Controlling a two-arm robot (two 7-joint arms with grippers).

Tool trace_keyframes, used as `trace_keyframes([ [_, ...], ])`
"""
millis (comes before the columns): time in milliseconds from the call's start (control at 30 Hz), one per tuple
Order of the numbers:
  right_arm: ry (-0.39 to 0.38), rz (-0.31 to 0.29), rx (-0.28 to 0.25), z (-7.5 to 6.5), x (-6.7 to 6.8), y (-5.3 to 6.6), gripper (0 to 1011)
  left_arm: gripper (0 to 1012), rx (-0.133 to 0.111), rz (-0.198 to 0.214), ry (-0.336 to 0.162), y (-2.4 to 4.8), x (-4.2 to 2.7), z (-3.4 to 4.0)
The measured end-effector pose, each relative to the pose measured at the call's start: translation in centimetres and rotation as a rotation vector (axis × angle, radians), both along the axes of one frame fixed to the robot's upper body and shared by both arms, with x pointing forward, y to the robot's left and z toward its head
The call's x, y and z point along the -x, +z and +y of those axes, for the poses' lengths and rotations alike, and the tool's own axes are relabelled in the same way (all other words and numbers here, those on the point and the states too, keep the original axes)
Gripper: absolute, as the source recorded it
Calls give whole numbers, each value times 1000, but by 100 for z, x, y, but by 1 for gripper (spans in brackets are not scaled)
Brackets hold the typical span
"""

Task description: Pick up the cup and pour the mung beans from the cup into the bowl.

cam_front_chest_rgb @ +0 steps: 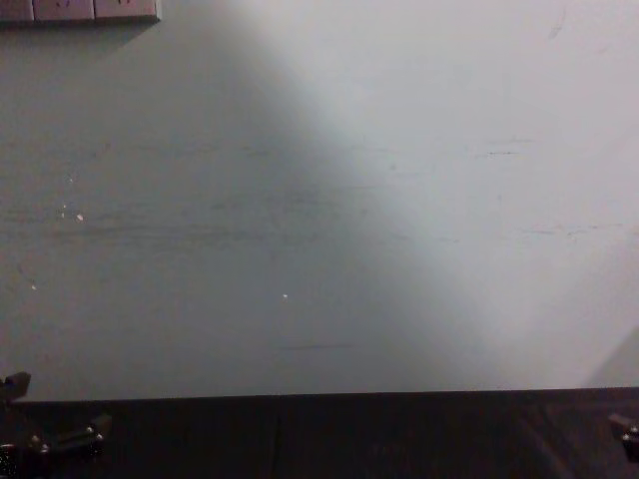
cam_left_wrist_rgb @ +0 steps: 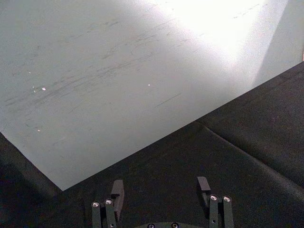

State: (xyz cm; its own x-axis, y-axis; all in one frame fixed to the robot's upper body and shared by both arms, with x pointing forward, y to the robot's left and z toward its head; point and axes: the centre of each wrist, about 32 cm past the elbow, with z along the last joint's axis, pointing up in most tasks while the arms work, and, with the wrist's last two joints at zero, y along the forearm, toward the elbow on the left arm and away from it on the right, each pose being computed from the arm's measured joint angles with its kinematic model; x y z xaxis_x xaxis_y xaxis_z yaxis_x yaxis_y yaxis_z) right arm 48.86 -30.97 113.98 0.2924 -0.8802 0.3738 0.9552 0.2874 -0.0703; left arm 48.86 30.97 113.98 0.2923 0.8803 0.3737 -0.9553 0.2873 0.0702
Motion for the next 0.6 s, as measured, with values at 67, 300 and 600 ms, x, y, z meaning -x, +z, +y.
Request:
trace_keyframes([
  [67, 0, 0, 0, 0, 0, 0, 1004, 1000, 0, 0, 0, 0, 0, 0],
  [300, 0, 0, 0, 0, 0, 0, 1004, 1000, 0, 0, 0, 0, 0, 0],
  [600, 0, 0, 0, 0, 0, 0, 1004, 1000, 0, 0, 0, 0, 0, 0],
])
